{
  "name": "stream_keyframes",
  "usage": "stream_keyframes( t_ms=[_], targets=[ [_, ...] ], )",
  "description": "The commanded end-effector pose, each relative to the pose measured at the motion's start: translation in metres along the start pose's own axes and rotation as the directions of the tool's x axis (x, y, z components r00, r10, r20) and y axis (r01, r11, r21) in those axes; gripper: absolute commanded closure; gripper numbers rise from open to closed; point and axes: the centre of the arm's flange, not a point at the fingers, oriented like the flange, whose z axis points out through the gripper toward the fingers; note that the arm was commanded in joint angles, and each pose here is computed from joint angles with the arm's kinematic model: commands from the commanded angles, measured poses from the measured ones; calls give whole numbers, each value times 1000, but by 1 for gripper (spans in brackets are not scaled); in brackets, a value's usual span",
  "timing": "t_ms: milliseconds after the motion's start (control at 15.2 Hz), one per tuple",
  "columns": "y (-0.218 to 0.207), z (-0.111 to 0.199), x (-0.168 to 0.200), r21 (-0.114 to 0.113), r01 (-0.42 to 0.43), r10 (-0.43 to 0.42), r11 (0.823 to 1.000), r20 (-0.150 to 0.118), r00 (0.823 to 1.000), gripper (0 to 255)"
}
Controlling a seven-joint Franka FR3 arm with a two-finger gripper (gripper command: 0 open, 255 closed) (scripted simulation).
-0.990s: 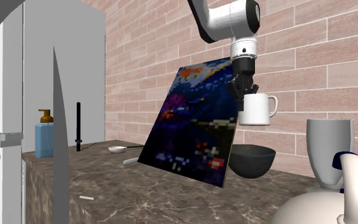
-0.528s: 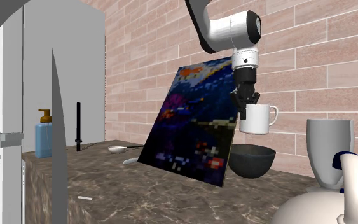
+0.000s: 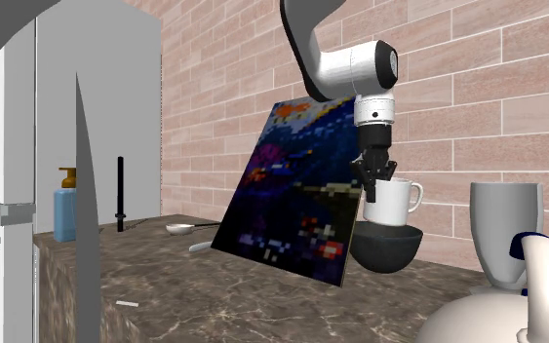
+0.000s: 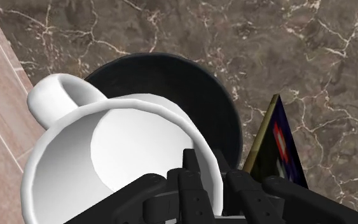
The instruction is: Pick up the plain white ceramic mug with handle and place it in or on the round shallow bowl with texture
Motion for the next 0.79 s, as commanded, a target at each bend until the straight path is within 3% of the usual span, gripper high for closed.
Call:
stream_keyframes(
  t_ms=[0,462,528,726],
  targets=[
    [-1,8,2,2,3,-3,1000,0,1000,255],
    [-1,8,2,2,3,-3,1000,0,1000,255],
    [-1,8,2,2,3,-3,1000,0,1000,0],
    [-2,8,1,2,3,-3,1000,0,1000,0]
  ],
)
